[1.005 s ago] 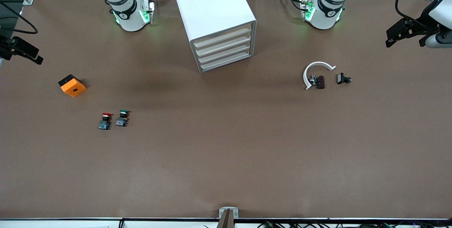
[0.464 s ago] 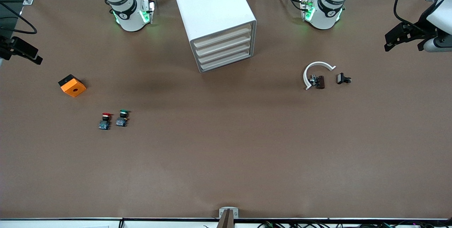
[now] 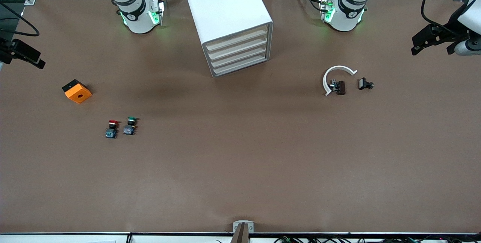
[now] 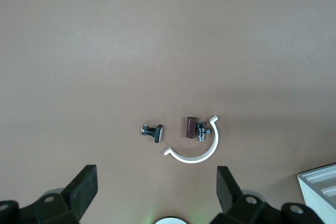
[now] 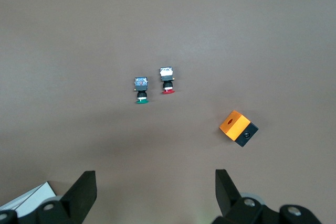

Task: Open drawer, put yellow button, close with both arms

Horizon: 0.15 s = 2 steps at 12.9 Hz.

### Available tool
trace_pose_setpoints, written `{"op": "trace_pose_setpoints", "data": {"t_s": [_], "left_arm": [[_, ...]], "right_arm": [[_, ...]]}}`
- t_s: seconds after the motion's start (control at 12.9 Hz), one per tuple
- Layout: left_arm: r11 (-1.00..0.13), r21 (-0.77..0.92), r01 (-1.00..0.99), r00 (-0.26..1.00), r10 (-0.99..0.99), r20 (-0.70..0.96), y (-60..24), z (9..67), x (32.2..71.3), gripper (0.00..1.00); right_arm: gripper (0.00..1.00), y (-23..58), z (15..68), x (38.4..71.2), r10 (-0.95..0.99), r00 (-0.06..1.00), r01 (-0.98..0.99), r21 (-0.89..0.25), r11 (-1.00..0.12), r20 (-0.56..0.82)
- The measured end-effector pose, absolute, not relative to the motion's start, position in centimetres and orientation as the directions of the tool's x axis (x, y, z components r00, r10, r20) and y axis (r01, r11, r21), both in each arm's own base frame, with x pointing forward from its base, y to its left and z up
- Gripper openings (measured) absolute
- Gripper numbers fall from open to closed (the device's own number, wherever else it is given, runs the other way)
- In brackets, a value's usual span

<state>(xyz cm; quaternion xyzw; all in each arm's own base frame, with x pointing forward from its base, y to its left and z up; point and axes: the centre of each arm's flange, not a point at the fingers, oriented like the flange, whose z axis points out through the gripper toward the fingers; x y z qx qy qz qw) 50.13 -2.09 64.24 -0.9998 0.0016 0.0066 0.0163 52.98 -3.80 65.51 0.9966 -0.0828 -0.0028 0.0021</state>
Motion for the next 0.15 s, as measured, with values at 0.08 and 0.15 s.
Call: {"op": "trace_pose_setpoints", "data": {"t_s": [0.08, 0.15], "left_arm": [[-0.999, -0.033, -0.003, 1.0, -0.002, -0.012, -2.05, 64.28, 50.14, 1.0], [-0.999, -0.033, -0.002, 1.0, -0.002, -0.011, -2.05, 64.33, 50.15, 1.0]], "right_arm": [[1.0, -3.8, 65.5, 52.99, -0.165, 0.986, -0.165, 0.005, -0.986, -0.005], [1.0, -3.8, 65.5, 52.99, -0.165, 0.986, -0.165, 0.005, -0.986, -0.005]]}}
